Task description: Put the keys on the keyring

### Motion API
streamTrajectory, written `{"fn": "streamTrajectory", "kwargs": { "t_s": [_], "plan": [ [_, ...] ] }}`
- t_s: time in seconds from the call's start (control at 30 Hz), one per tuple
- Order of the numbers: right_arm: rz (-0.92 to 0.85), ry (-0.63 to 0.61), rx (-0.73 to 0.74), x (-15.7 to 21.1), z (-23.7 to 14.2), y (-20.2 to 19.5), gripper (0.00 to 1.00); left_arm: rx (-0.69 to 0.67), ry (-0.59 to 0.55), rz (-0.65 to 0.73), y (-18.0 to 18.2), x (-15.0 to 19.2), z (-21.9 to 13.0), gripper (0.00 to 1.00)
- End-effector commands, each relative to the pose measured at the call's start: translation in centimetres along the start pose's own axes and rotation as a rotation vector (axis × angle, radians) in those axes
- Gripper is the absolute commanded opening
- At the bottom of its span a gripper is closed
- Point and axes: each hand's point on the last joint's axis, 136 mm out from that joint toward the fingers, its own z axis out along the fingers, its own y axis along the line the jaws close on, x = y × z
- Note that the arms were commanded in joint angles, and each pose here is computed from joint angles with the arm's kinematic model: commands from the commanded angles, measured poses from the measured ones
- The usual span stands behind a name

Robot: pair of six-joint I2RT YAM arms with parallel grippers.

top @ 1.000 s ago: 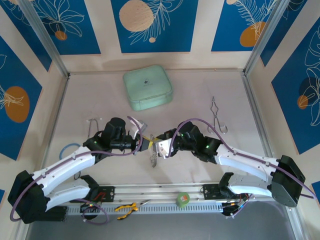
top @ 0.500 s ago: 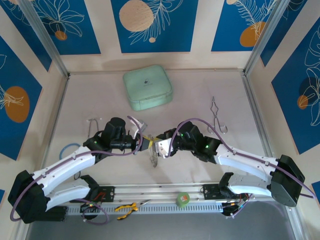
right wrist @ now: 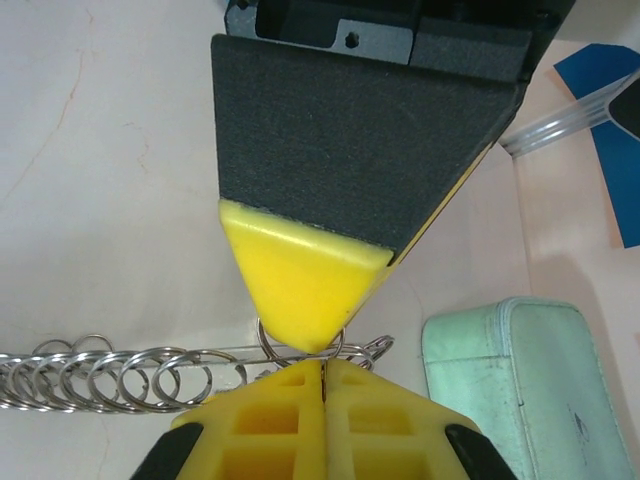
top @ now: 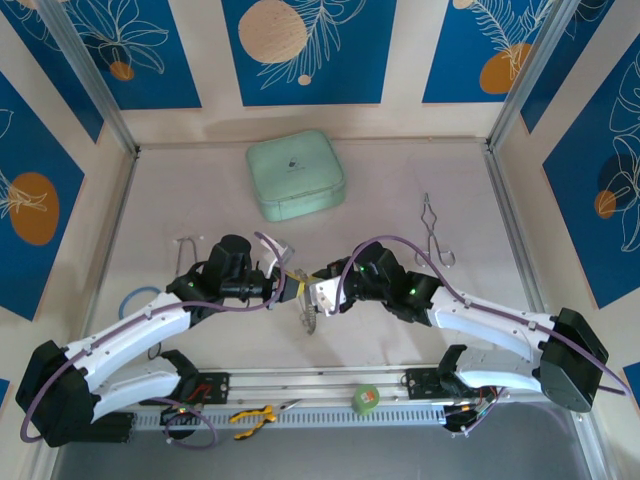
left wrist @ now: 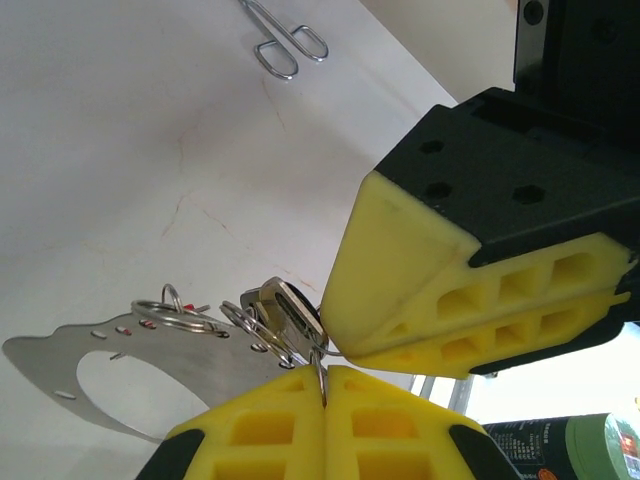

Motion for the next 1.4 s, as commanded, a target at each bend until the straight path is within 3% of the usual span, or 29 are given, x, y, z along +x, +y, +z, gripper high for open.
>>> {"fn": "streamTrajectory", "kwargs": {
  "t_s": [0.0, 0.87, 1.03, 1.37],
  "plan": [
    [0.031, -0.023, -0.102, -0.4, 0.2, 1.9, 0.0, 0.087, -0.092, 0.061, -2.1, -2.7, -0.6, 0.0],
    [0.185, -0.057, -0.098, -0.6, -0.2, 1.3, 0.0, 0.156, -0.204, 0.065, -2.8, -3.3, -1.0, 0.0],
    [0.182, -0.073, -0.064, -0.9, -0.6, 0.6, 0.0, 0.124, -0.181, 0.046, -2.2, -3.0, -0.7, 0.0],
    [0.036, 0.021, 0.086, 0.8, -1.4, -0.8, 0.0, 0.083, -0.127, -0.029, -1.3, -2.5, -0.2, 0.0]
  ]
}}
